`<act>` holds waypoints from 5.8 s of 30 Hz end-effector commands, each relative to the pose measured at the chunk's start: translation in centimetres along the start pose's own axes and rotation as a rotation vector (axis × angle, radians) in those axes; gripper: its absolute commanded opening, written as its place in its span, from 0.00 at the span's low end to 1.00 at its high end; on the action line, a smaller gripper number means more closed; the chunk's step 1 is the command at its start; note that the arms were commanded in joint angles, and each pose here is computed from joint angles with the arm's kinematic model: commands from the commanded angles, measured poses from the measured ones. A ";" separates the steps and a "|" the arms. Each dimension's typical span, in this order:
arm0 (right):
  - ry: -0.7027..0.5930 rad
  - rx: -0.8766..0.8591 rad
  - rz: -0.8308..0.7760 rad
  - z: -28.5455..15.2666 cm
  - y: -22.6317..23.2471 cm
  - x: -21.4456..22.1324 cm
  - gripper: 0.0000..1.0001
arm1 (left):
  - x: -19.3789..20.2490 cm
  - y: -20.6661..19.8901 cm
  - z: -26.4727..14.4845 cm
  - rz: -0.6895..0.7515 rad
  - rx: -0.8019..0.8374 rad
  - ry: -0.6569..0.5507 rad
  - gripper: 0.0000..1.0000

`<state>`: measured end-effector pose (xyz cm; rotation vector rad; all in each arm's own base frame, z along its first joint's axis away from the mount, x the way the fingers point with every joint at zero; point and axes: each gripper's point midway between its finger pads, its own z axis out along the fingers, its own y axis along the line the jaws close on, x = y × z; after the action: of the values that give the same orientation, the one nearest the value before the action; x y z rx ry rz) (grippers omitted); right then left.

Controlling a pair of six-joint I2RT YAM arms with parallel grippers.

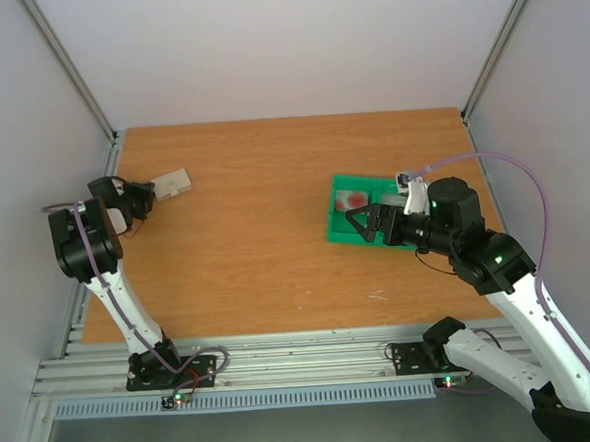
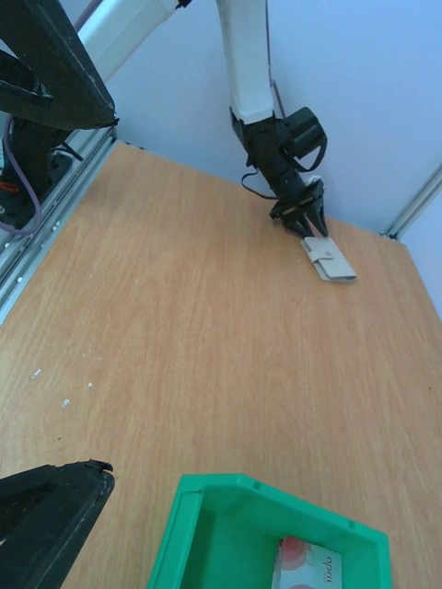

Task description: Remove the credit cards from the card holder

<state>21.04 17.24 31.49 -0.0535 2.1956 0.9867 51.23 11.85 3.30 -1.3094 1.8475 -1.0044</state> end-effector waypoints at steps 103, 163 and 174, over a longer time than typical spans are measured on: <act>0.079 0.088 0.027 0.6 -2.9 2.8 0.99 | 32.7 -0.2 -15.5 0.477 -0.205 0.526 0.55; 0.347 0.122 0.173 5.8 -5.3 7.1 0.75 | 47.7 1.9 -14.2 0.438 0.084 1.026 0.31; 0.484 0.326 0.081 10.8 -8.2 11.3 0.43 | 45.5 1.7 -13.8 0.402 0.073 0.935 0.35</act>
<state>21.02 20.53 16.12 -0.0120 2.7759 0.8196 24.48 -29.10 3.82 -0.3396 2.6510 -1.5723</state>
